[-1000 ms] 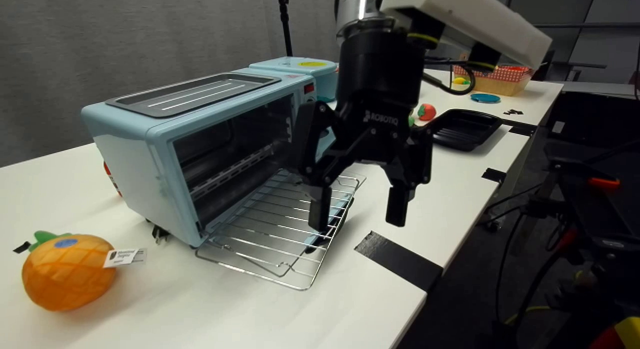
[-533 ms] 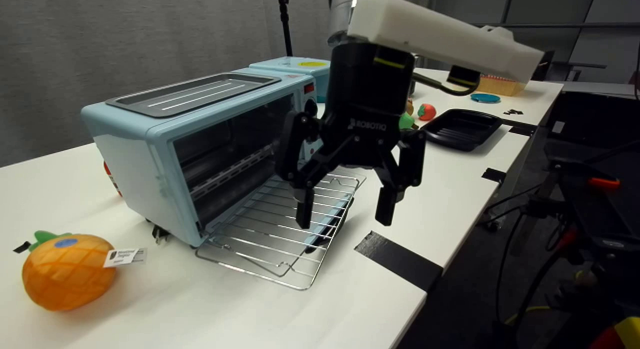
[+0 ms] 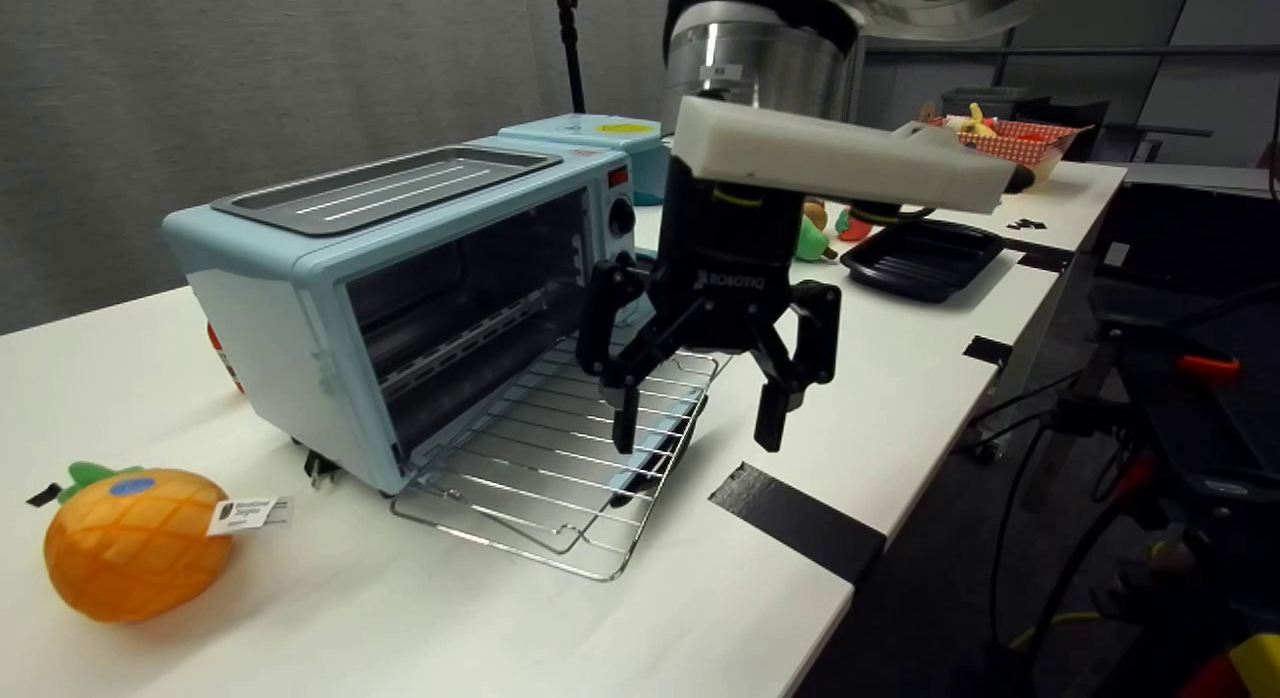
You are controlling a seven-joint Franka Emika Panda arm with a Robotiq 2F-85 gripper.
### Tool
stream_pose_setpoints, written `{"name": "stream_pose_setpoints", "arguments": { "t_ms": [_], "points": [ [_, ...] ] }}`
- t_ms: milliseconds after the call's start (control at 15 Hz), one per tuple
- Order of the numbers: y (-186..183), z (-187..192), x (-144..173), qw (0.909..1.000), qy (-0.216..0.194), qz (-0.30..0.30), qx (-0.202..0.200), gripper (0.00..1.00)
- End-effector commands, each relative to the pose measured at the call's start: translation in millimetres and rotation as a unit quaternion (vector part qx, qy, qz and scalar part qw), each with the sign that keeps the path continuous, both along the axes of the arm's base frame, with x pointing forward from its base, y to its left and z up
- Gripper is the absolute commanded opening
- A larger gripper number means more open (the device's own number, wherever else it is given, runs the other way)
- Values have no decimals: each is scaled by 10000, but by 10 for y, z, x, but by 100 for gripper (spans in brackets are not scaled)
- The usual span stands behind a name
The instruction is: Place the oven rack inside the toaster oven
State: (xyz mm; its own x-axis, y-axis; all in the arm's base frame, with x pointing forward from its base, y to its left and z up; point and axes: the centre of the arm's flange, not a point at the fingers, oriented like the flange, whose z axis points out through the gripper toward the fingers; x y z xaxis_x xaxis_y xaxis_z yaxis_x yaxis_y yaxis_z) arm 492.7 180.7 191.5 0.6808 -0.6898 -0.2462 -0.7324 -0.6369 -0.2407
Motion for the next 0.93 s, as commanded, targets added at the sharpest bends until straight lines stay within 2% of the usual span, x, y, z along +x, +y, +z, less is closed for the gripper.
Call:
{"name": "stream_pose_setpoints", "arguments": {
  "t_ms": [0,867],
  "points": [
    [34,-127,144,9999,42,-87,-91,100],
    [202,-405,76,9990,383,-159,-177,100]
  ]
}}
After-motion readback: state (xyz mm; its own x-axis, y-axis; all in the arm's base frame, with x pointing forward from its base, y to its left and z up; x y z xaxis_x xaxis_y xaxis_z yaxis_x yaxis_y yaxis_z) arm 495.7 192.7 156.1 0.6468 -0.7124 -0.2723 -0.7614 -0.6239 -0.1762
